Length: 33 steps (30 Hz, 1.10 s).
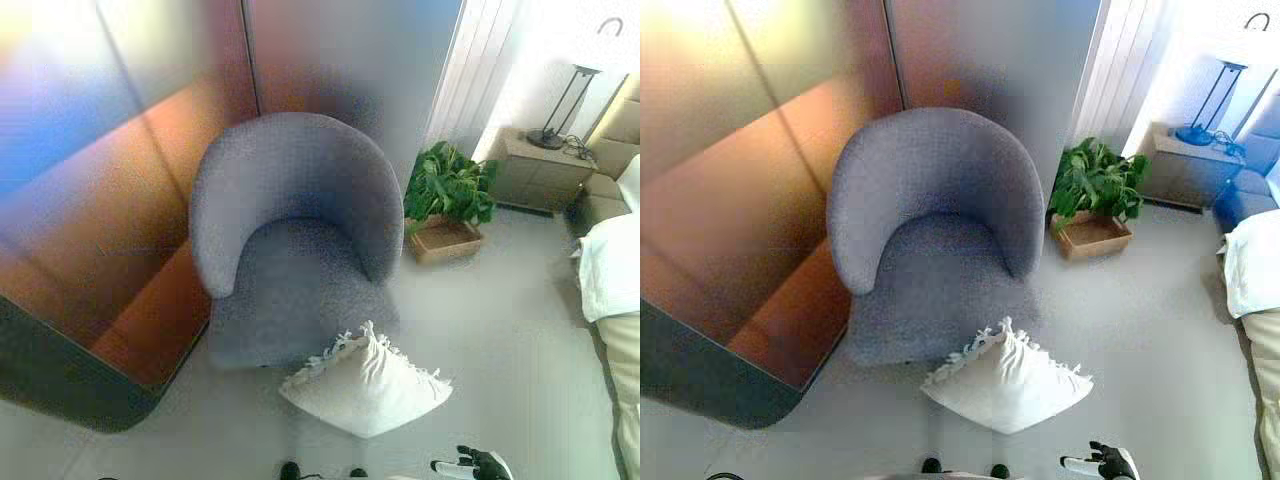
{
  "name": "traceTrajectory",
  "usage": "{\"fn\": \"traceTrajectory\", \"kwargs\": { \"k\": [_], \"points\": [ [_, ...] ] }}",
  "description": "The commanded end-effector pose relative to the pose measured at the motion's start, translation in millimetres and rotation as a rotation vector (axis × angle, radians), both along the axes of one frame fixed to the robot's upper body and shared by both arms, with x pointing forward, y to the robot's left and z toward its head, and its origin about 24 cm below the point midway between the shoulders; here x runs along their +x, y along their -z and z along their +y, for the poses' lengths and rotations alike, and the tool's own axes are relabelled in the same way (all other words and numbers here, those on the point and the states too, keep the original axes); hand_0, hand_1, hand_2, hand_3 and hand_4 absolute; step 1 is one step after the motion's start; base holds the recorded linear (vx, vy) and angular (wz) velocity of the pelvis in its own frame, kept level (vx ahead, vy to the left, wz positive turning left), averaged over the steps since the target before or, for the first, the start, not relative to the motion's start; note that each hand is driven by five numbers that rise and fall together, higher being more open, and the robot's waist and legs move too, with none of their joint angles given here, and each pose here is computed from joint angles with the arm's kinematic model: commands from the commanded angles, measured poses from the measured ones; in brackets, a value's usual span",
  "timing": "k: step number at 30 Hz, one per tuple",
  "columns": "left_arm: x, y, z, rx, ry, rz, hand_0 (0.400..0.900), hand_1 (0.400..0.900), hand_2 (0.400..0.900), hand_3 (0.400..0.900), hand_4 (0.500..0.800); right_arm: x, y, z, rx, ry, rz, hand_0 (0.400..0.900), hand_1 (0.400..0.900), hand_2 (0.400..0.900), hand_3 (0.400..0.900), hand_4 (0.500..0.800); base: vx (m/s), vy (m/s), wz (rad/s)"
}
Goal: Pick up the pillow and put it on the sofa.
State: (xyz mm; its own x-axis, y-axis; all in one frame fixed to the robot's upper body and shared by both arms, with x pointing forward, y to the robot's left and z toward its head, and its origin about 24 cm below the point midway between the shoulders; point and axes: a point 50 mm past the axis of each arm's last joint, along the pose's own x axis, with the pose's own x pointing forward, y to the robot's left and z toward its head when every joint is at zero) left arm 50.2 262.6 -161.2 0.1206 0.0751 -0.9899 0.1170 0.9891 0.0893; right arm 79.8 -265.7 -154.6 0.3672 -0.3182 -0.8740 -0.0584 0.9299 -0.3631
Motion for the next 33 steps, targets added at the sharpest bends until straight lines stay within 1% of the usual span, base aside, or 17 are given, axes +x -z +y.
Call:
{"fn": "traceTrajectory", "kwargs": {
  "k": [1, 10, 19, 27, 33],
  "points": [
    [12.4, -3.0, 4.4, -0.004, 0.002, -0.009, 0.900, 0.900, 0.900, 0.900, 0.800, 40.0, -18.2, -20.5, -0.089, -0.018, -0.134, 0.900, 0.900, 0.900, 0.900, 0.800, 0.000, 0.000, 0.00],
    [13.3, -3.3, 4.1, -0.016, -0.004, -0.001, 0.900, 0.900, 0.900, 0.900, 0.800, 44.5, -21.6, -23.7, -0.128, -0.047, -0.157, 0.900, 0.900, 0.900, 0.900, 0.800, 0.000, 0.000, 0.00],
    [9.0, -4.2, 8.8, -0.003, 0.000, 0.008, 0.900, 0.900, 0.900, 0.900, 0.800, 65.0, -35.2, -33.7, -0.255, -0.167, -0.212, 0.900, 0.900, 0.900, 0.900, 0.800, -0.002, -0.027, 0.04],
    [31.9, -10.0, 13.6, 0.002, 0.022, -0.059, 0.900, 0.900, 0.900, 0.900, 0.800, 123.5, -74.1, -48.8, -0.406, -0.304, -0.365, 0.900, 0.900, 0.900, 0.900, 0.800, -0.109, -0.045, 0.12],
    [54.5, -16.3, 16.3, 0.002, 0.023, -0.122, 0.900, 0.900, 0.900, 0.900, 0.800, 175.0, -122.5, -62.5, -0.531, -0.364, -0.512, 0.900, 0.900, 0.900, 0.900, 0.800, -0.135, -0.024, 0.17]
  ]
}}
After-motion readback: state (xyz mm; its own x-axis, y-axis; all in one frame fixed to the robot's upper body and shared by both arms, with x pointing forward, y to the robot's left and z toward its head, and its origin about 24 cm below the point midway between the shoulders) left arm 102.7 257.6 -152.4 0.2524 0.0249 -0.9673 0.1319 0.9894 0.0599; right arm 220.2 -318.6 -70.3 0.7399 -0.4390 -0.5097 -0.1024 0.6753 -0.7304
